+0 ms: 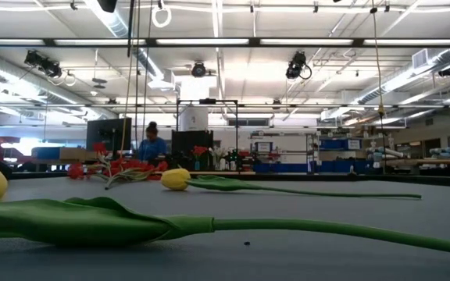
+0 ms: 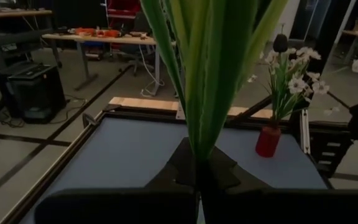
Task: Sort flowers into vase by color
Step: Put the bottom red flowers into the transparent vase
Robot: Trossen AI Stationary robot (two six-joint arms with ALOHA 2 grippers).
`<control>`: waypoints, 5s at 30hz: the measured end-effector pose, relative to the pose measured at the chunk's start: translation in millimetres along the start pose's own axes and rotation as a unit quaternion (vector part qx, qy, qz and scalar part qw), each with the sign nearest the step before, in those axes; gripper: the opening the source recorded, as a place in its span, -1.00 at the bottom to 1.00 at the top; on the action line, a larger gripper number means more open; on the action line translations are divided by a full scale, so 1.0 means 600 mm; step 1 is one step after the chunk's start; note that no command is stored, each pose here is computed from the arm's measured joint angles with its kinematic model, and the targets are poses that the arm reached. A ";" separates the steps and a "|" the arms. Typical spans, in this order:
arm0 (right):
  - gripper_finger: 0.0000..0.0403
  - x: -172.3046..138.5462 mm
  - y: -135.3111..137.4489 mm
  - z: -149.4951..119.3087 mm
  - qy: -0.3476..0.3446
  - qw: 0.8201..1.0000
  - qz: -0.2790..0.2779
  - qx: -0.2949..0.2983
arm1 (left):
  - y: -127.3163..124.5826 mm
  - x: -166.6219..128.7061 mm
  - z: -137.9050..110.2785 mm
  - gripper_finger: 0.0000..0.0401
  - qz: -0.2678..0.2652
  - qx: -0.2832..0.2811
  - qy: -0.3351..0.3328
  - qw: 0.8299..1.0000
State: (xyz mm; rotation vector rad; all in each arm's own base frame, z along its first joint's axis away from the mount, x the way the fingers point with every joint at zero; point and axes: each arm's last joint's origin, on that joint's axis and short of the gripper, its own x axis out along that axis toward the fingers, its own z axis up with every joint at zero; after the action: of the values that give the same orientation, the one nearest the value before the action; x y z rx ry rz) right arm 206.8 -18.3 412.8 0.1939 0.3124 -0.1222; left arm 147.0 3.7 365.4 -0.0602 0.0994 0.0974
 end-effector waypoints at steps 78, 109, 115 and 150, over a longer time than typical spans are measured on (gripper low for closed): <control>-0.42 0.016 0.001 0.004 -0.010 1.000 0.002 -0.001 | -0.181 -0.156 -0.128 -0.99 -0.646 0.051 0.003 0.762; -0.42 0.016 0.001 0.005 -0.012 1.000 0.003 0.000 | -0.179 -0.147 -0.243 -0.24 -0.614 -0.008 0.054 0.787; -0.42 0.016 0.001 0.005 -0.012 1.000 0.003 0.000 | -0.181 -0.155 -0.252 -0.21 -0.622 0.008 0.077 0.779; -0.42 0.016 0.001 0.005 -0.012 1.000 0.003 0.000 | -0.174 -0.167 -0.179 0.55 -0.589 -0.049 0.105 0.800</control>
State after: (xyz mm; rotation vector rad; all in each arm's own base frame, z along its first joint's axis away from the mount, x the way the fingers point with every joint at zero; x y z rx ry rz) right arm 217.1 -19.2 412.5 0.1922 0.2873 -0.1193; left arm 47.7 -116.3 275.0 -0.2294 0.2654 -1.1685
